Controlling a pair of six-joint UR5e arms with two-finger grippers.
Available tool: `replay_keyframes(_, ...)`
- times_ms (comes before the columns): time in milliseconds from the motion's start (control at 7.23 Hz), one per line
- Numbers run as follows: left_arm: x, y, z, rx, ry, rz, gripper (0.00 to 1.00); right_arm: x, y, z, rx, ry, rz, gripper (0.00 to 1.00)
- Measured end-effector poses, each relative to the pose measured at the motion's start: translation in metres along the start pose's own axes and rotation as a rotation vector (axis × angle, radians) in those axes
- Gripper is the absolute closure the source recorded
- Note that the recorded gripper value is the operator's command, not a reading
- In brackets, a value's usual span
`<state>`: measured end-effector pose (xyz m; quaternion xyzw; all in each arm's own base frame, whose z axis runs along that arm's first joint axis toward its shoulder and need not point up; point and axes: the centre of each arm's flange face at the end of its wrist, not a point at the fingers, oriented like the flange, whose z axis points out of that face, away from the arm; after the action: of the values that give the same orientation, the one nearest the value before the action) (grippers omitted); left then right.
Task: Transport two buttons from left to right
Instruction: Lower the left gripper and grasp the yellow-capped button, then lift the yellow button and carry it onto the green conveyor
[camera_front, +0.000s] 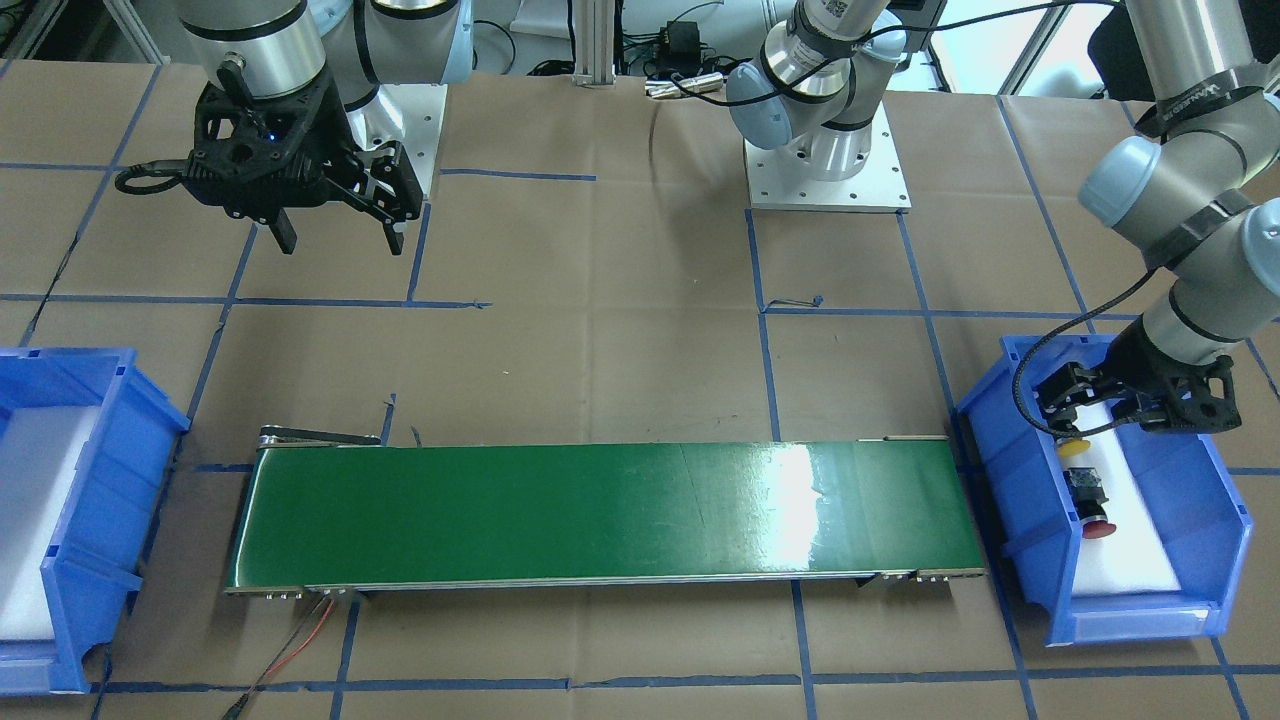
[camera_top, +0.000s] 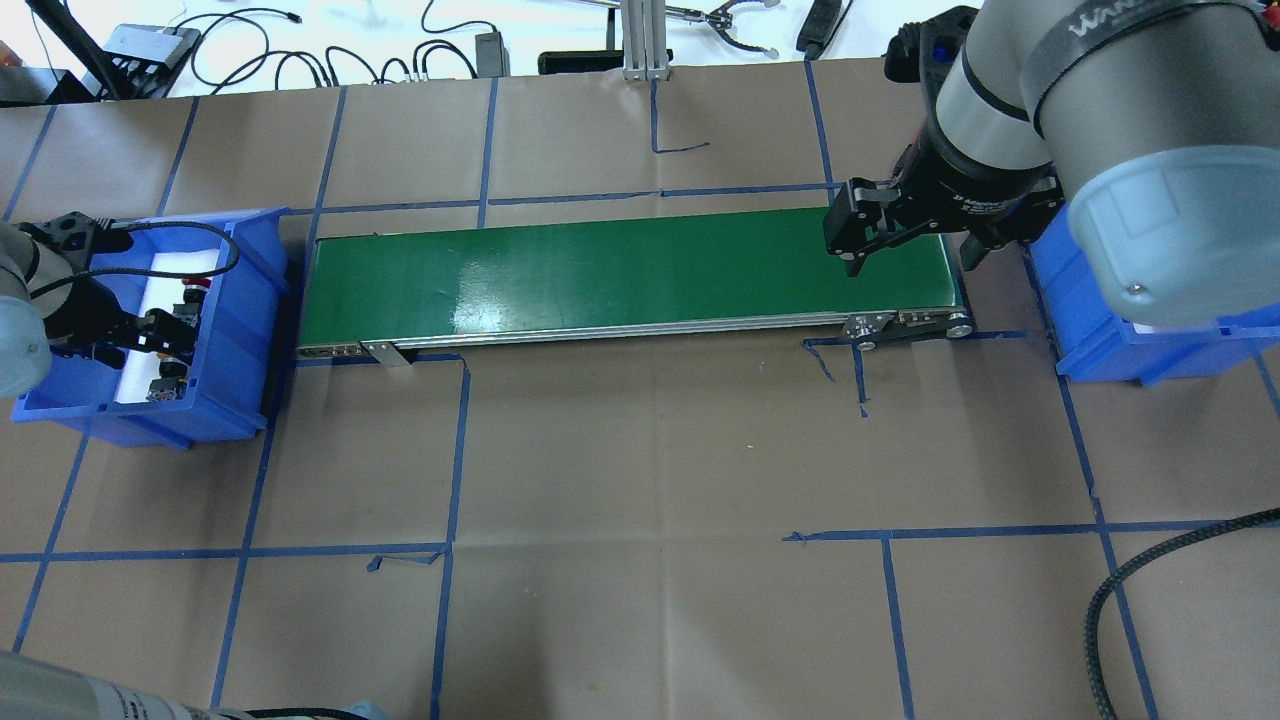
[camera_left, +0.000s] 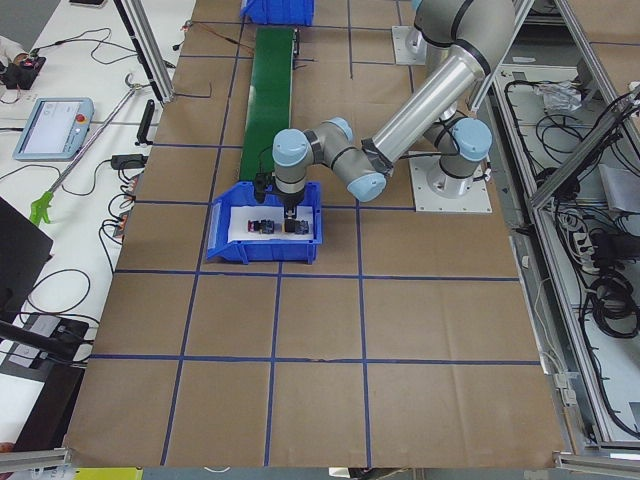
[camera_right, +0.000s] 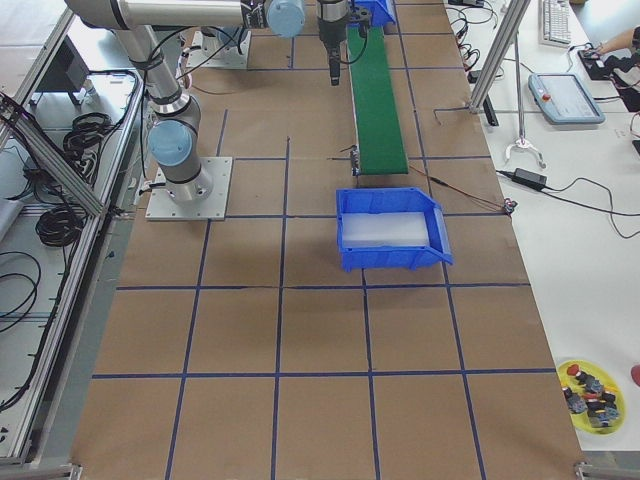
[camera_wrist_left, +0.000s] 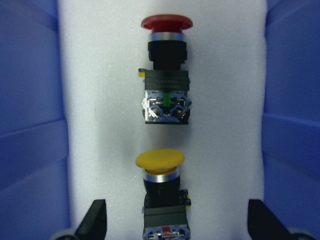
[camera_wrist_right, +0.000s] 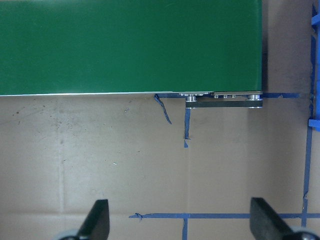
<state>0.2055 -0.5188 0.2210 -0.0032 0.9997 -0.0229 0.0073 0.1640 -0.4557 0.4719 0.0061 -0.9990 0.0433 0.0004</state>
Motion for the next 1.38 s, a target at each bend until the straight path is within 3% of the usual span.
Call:
replay_keyframes(277,0.0,0.0,0.009,-0.007,0.004,-0.001,0.01,0.0,0.0,0.0,-0.001,0.0,0.0,0.0)
replay_keyframes(415,-0.001,0.001,0.013,-0.012,0.007,-0.001,0.1,0.0,0.0,0.001,-0.001,0.0,0.0,0.0)
replay_keyframes(691,-0.001,0.002,0.015,-0.023,0.004,-0.006,0.64,0.0,-0.001,0.0,0.0,0.0,0.0,0.0)
replay_keyframes(830,-0.001,0.002,0.015,-0.029,0.002,-0.007,0.83,0.0,-0.001,0.0,0.0,0.0,0.0,0.0)
replay_keyframes(1106,-0.001,0.003,0.012,-0.032,0.0,-0.007,0.92,0.0,-0.001,0.0,0.001,0.0,0.0,0.0)
replay_keyframes(1383,-0.003,0.0,0.002,-0.025,-0.005,-0.006,0.92,0.0,0.0,0.0,0.0,0.0,0.0,0.0)
